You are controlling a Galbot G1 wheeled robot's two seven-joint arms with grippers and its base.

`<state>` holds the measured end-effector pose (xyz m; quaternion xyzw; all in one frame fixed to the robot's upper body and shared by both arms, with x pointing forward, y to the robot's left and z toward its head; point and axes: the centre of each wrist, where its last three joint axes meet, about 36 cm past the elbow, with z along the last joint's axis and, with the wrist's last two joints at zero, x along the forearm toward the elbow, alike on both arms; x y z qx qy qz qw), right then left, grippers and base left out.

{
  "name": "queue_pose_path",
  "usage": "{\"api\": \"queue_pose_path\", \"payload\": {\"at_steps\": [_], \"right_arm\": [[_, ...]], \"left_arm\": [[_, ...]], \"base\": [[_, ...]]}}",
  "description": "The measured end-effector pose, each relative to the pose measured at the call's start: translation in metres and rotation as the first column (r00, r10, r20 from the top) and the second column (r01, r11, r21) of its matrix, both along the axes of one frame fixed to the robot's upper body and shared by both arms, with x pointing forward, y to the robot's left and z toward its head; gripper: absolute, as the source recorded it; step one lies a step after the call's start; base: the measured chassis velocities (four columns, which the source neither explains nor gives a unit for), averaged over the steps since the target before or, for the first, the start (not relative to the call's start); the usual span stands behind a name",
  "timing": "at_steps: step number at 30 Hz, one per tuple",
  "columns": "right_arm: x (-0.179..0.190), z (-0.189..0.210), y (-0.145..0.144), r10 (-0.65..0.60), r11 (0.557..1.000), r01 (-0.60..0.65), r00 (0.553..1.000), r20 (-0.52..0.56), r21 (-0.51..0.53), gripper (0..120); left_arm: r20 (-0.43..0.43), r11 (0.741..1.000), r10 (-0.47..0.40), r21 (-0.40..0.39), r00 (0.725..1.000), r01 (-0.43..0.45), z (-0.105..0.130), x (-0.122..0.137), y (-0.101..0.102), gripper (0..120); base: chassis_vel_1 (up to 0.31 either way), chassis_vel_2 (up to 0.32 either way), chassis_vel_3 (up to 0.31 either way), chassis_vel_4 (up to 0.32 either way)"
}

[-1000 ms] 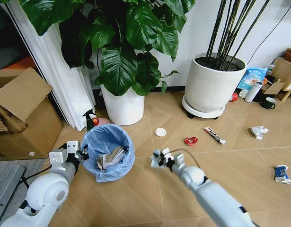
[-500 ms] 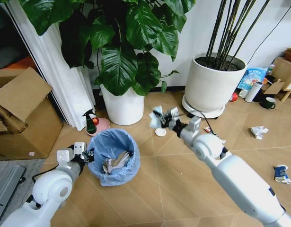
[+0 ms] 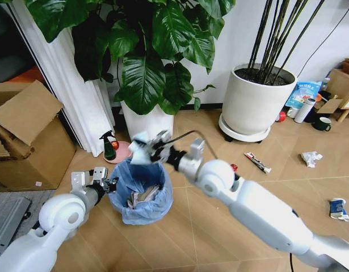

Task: Pick up the trash bin and place the garbage on the floor into it.

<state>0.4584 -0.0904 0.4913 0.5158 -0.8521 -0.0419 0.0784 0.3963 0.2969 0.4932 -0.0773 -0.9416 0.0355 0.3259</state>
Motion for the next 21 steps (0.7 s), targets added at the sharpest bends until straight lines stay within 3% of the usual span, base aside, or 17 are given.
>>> {"api": "queue_pose_path", "payload": {"at_steps": [9,12,18,21], "right_arm": [[-0.001,-0.010,0.004,-0.006,0.999,0.005,1.000,-0.021,-0.053,29],[0.000,-0.011,0.004,-0.010,0.998,0.009,1.000,-0.020,-0.059,46],[0.001,-0.006,0.009,-0.024,0.999,0.023,1.000,-0.012,-0.043,61],[0.007,0.008,0.008,-0.106,0.994,0.106,0.994,0.009,-0.017,76]], "left_arm": [[0.011,1.000,0.002,-0.006,1.000,-0.002,0.002,0.002,-0.001,0],[0.019,1.000,0.003,-0.009,1.000,-0.002,0.003,0.003,-0.002,0],[0.024,1.000,0.007,-0.006,1.000,-0.006,0.003,0.003,-0.001,0],[0.037,1.000,0.015,0.008,0.999,-0.016,0.003,0.003,0.001,0]], "base": [[0.000,0.000,0.000,0.000],[0.000,0.000,0.000,0.000],[0.000,0.000,0.000,0.000],[0.000,0.000,0.000,0.000]]}}
